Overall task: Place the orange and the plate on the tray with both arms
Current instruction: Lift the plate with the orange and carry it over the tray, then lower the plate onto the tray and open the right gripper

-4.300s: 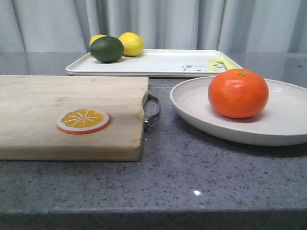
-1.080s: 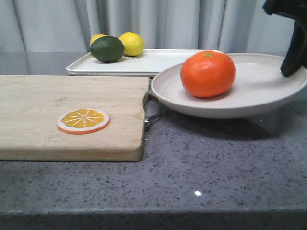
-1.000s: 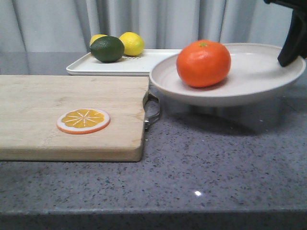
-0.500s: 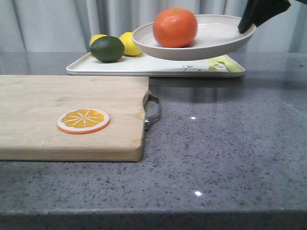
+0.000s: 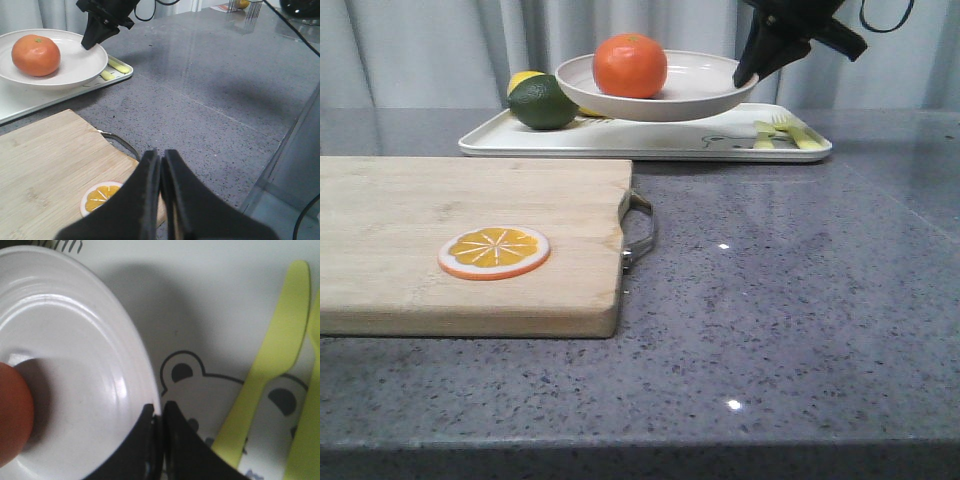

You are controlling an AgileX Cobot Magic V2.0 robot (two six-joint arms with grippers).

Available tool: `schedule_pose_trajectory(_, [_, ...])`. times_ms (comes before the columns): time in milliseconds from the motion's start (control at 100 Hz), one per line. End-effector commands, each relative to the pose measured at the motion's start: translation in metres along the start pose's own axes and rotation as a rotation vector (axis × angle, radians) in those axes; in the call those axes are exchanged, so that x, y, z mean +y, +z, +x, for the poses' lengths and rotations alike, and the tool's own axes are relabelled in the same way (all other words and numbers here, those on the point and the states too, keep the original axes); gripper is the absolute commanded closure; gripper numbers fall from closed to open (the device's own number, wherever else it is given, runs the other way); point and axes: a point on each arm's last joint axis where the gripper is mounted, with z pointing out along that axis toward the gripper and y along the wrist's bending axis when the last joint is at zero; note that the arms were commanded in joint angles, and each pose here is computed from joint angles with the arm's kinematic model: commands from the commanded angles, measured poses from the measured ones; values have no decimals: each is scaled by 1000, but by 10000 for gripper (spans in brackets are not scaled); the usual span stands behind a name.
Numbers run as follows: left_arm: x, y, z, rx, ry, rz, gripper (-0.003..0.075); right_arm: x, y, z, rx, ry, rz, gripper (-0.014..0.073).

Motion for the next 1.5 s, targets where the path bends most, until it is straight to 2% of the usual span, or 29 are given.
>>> schedule_pose_trajectory(0, [-1, -2, -15, -98, 1, -3, 740, 19, -24, -19, -120, -18, -70, 650])
schedule_pose_trajectory(340, [-1, -2, -15, -98, -1, -3, 740, -8, 4, -27, -143, 54, -88, 650])
schedule_pose_trajectory(540, [-1, -2, -14, -91, -1, -2, 740, -19, 1, -33, -183, 69, -73, 650])
schedule_pose_trajectory(800, [-1, -2, -14, -91, -1, -2, 740, -20, 0, -33, -188, 51, -69, 646])
schedule_pose_trajectory(1090, [-1, -2, -14, -91, -1, -2, 740, -20, 0, -33, -191, 51, -69, 456])
schedule_pose_trajectory(1380, [-1, -2, -14, -91, -1, -2, 740, -20, -7, -35, -196, 44, -61, 430])
schedule_pose_trajectory(1490, [-1, -2, -14, -91, -1, -2, 740, -22, -15, -35, -193, 3, 0, 430])
